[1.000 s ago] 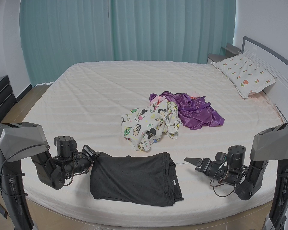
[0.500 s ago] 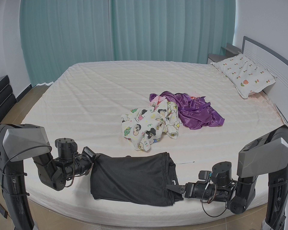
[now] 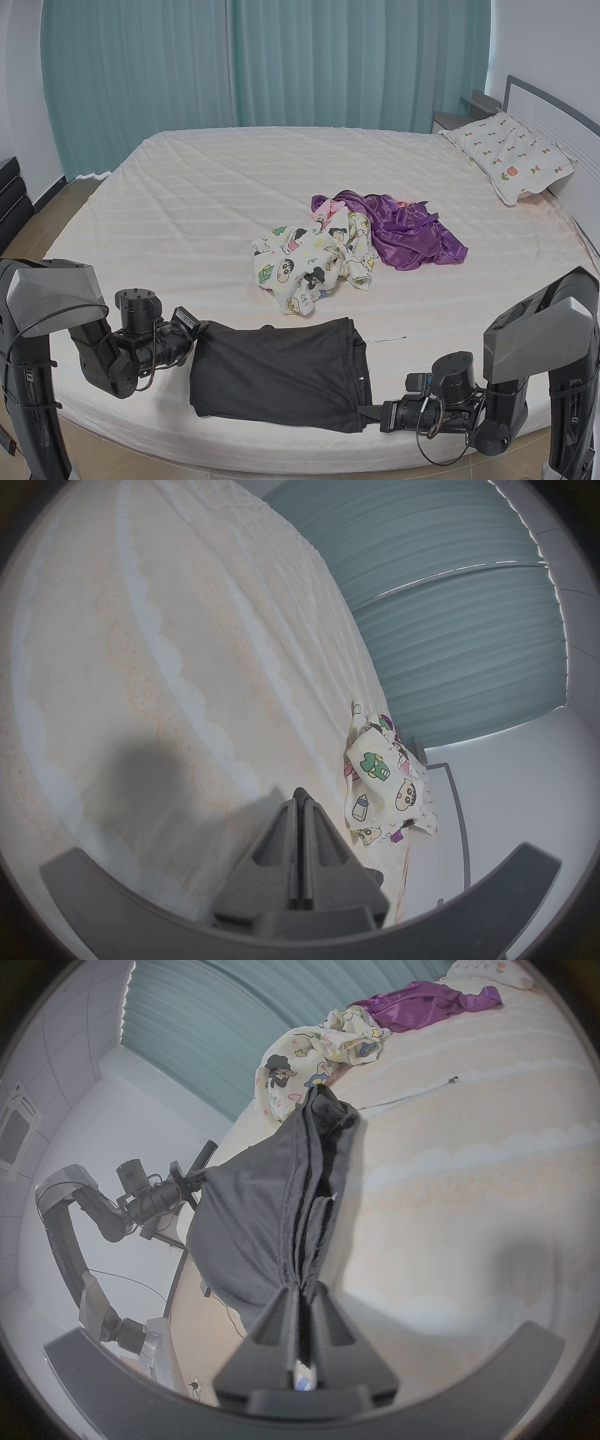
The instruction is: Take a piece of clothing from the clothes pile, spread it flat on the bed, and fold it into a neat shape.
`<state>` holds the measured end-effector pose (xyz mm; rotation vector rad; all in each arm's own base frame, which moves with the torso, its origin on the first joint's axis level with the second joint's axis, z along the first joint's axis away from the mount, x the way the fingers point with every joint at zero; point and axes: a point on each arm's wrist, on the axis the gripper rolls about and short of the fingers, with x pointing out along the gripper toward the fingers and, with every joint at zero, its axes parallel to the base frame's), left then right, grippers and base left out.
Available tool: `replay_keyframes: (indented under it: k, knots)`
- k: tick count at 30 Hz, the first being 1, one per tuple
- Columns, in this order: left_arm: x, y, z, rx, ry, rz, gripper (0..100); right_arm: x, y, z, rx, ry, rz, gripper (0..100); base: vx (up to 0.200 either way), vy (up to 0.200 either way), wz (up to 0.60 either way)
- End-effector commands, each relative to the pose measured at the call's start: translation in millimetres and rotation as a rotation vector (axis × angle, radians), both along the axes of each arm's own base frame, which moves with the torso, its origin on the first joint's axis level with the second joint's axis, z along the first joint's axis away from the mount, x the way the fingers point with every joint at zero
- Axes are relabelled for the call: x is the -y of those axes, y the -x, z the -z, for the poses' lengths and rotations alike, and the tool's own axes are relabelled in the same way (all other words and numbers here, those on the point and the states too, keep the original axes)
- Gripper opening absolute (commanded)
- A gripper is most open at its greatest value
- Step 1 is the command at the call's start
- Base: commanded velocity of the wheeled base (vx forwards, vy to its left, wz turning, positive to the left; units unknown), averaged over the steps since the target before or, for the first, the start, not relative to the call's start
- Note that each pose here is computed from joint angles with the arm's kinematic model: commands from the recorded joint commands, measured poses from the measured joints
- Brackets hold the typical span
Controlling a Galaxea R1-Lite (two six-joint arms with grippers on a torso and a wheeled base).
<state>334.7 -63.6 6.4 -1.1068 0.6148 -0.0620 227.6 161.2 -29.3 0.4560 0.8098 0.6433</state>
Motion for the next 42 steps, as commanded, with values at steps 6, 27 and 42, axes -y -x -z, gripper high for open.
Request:
replay_keyframes:
  k: [6,27,42]
  knots:
    - [1,0,2,-0.006,-0.002,0.002,0,8,5,-1,-0.016,0.016,0.013,0,0.000,0.000,0.00]
    - [-12,37,-4,-0.079,0.009,0.023,100,29,-23,-32,0.013,-0.189,0.213,100,0.000,0.000,0.00]
    - [-37,44,-24,-0.034,0.016,-0.021,100,37,-30,-29,0.007,-0.198,0.256,100,-0.040,0.000,0.00]
